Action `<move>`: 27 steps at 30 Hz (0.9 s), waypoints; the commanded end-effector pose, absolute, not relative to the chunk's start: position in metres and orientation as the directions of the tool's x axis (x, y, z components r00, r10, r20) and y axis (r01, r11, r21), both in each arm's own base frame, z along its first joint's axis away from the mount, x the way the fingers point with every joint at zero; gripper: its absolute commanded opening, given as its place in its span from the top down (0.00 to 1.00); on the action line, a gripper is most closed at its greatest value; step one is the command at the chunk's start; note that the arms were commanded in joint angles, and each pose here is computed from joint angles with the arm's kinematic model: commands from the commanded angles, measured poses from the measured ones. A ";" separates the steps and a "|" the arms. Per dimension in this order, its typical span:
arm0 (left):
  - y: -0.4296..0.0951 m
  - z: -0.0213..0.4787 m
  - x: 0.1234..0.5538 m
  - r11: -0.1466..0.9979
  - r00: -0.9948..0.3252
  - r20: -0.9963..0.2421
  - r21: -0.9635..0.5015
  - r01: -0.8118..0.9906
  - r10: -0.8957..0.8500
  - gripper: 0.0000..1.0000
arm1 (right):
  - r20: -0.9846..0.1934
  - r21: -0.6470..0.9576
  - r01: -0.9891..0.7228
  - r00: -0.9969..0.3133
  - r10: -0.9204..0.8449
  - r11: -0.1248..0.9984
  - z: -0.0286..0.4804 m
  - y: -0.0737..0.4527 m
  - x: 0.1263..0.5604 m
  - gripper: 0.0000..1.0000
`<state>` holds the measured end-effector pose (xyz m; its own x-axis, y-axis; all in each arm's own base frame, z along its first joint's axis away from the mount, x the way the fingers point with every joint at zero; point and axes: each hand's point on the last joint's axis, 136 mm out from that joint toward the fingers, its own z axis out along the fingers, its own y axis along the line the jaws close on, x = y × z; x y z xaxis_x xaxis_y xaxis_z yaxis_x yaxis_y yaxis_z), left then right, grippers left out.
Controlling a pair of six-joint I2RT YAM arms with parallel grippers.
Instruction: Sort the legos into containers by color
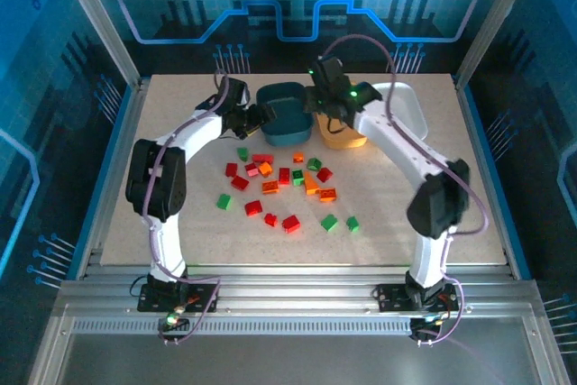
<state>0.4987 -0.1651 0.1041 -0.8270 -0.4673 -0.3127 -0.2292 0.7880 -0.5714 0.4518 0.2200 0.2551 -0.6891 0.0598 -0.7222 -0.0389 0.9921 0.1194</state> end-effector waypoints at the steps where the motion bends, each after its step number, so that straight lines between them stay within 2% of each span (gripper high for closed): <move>1: -0.159 0.102 0.485 0.851 -0.837 -0.344 -0.469 -0.239 -0.425 0.28 | -0.717 0.112 -0.056 -0.695 0.042 0.992 0.243 0.206 0.438 0.37; 5: -0.170 0.100 0.495 0.842 -0.848 -0.337 -0.497 -0.209 -0.409 0.32 | -0.704 0.128 -0.066 -0.709 0.044 0.990 0.232 0.192 0.422 0.37; 10: -0.181 0.084 0.512 0.842 -0.864 -0.317 -0.502 -0.197 -0.391 0.56 | -0.684 0.120 -0.074 -0.729 0.029 0.990 0.220 0.183 0.408 0.38; 12: -0.181 0.088 0.516 0.843 -0.859 -0.336 -0.506 -0.182 -0.387 0.62 | -0.680 0.117 -0.071 -0.732 0.027 0.991 0.216 0.178 0.403 0.38; 15: -0.182 0.096 0.522 0.850 -0.856 -0.359 -0.503 -0.157 -0.370 0.75 | -0.656 0.207 -0.098 -0.752 0.063 0.973 0.211 0.182 0.396 0.39; 18: -0.181 0.103 0.526 0.858 -0.855 -0.374 -0.493 -0.146 -0.360 0.89 | -0.646 0.225 -0.100 -0.760 0.072 0.969 0.206 0.182 0.393 0.40; 24: -0.179 0.132 0.534 0.861 -0.828 -0.436 -0.497 -0.106 -0.353 0.99 | -0.646 0.242 -0.091 -0.758 0.091 0.966 0.204 0.172 0.395 0.40; 27: -0.171 0.144 0.546 0.872 -0.811 -0.475 -0.482 -0.086 -0.343 1.00 | -0.650 0.188 -0.011 -0.751 0.116 0.982 0.199 0.143 0.405 0.40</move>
